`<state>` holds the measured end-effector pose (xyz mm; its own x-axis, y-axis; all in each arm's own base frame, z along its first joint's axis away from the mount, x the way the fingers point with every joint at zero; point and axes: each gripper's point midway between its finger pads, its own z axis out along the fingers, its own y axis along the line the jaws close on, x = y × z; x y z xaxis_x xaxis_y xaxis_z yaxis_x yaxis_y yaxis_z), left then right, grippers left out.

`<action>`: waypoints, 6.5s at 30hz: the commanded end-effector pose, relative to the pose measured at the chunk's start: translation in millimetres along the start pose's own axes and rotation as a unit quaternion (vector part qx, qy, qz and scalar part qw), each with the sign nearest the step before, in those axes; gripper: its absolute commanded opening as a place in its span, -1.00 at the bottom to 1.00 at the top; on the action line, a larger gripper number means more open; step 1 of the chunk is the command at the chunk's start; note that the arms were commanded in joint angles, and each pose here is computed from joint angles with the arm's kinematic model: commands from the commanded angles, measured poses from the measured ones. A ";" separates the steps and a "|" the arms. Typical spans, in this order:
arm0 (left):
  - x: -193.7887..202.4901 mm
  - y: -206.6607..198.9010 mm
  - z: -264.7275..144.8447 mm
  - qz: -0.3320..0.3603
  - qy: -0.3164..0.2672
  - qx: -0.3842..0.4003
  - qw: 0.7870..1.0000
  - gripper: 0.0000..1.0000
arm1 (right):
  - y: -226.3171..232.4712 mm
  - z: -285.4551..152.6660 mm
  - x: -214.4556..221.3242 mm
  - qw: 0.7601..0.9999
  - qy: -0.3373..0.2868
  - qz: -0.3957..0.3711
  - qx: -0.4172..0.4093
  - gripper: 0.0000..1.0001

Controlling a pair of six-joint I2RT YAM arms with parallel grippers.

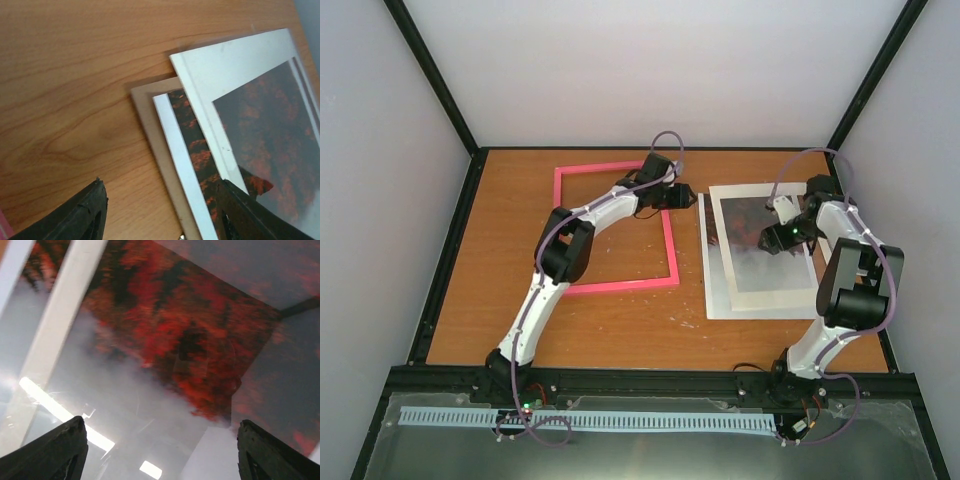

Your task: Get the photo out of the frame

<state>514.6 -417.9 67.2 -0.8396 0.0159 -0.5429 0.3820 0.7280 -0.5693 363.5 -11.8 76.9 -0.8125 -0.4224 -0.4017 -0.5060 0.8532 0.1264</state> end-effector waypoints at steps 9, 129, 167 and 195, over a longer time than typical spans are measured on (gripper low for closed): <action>-5.3 2.4 20.2 -0.065 -0.020 0.006 0.998 0.22 | -109.6 -2.1 2.9 0.992 -0.010 0.104 0.068 0.85; 21.5 -3.3 10.3 -0.177 -0.035 0.064 0.982 -0.98 | -44.8 69.4 44.1 0.991 0.041 0.092 -0.087 0.64; -69.5 -173.9 -396.8 0.035 -0.309 0.075 0.948 -0.99 | 30.8 -94.8 12.7 0.983 -0.150 0.072 -0.073 0.64; -99.0 -334.7 -311.3 0.045 -0.222 0.343 0.912 -0.98 | 201.1 -328.2 -44.3 0.892 -0.439 -0.083 -0.072 0.64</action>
<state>347.6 -470.4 489.7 -0.5963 -0.2506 -0.7627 0.7574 0.1393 -0.6379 211.4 70.0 406.5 -0.2354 -0.1277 -0.9635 -0.6578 0.7507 0.0612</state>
